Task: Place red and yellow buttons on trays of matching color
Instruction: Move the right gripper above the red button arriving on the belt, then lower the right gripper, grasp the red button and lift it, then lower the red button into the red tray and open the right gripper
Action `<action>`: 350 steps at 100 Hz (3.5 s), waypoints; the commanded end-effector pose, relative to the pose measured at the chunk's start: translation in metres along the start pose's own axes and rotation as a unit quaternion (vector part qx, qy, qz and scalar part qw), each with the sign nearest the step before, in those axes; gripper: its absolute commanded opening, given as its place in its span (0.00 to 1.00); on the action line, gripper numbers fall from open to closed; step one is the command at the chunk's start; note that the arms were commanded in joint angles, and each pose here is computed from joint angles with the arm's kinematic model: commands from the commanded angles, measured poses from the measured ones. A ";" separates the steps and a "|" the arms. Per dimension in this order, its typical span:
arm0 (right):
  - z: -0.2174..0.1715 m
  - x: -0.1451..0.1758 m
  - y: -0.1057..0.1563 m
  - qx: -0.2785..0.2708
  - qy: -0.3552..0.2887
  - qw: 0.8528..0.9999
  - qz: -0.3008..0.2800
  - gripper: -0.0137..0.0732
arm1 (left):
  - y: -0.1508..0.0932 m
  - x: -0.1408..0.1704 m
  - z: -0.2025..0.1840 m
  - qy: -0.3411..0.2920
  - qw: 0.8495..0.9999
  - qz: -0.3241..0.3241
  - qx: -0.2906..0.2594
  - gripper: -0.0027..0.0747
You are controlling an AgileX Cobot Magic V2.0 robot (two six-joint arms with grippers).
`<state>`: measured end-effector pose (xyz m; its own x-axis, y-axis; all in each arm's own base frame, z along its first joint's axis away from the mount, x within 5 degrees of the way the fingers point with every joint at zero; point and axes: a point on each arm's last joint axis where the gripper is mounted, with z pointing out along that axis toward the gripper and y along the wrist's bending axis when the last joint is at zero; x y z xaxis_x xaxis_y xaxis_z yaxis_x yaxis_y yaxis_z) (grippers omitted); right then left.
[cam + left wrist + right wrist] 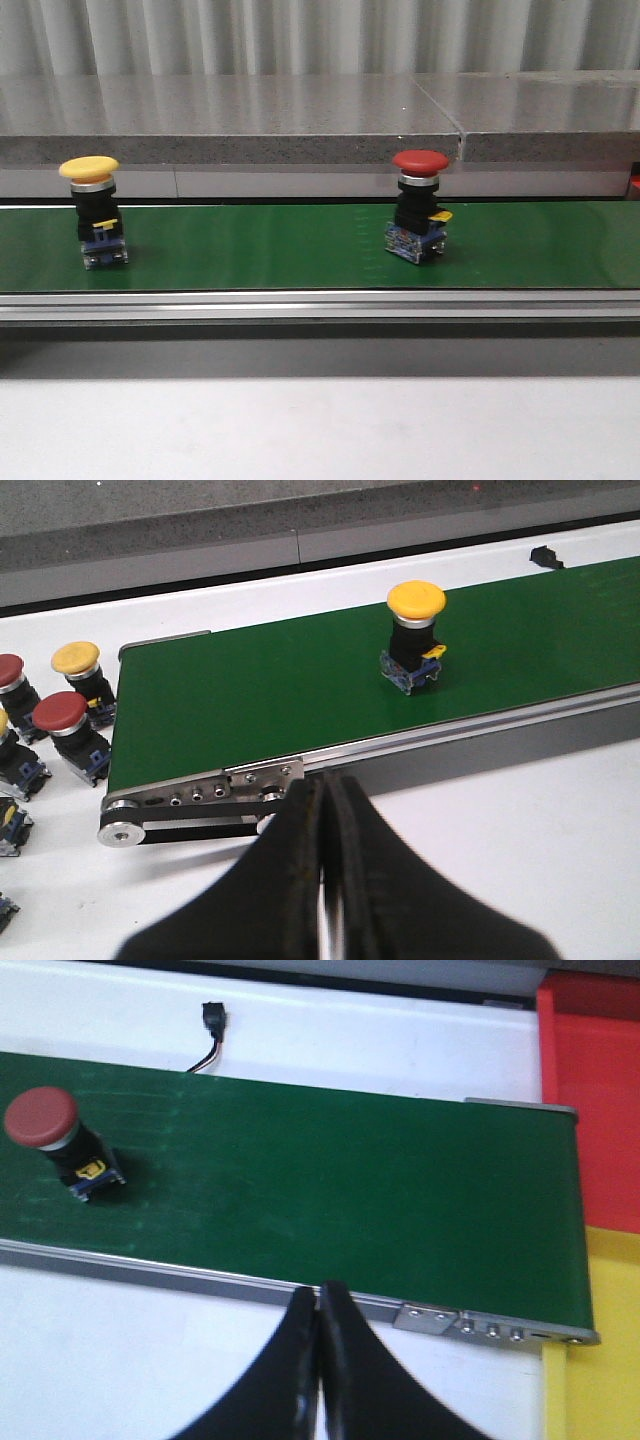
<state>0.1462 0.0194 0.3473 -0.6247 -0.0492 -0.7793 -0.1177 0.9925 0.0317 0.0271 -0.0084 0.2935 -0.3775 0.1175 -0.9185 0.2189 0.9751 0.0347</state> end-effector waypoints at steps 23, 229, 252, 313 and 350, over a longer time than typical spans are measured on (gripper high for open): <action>0.028 -0.042 0.027 -0.065 0.038 0.996 -0.048 0.81 | 0.000 -0.013 -0.003 -0.044 0.999 -0.001 0.003 0.01; 0.141 -0.112 -0.076 0.063 0.068 0.995 0.025 0.40 | 0.000 -0.013 -0.003 -0.044 0.999 -0.001 0.003 0.01; 0.131 -0.106 -0.117 0.111 0.061 0.989 0.071 0.40 | 0.000 -0.013 -0.003 -0.044 0.999 -0.001 0.003 0.01; 0.171 -0.102 -0.195 0.151 0.082 0.971 0.164 0.40 | 0.000 -0.013 -0.003 -0.044 0.999 -0.001 0.003 0.01; 0.223 -0.079 -0.210 0.143 0.098 0.967 0.188 0.41 | 0.000 -0.013 -0.003 -0.044 0.999 -0.001 0.003 0.01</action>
<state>0.3892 -0.1567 0.2346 -0.7955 0.3378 -0.5030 0.3410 0.9358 0.0892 0.0270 -0.0084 0.2934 -0.3792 0.1178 -0.9178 0.2191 0.9751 0.0347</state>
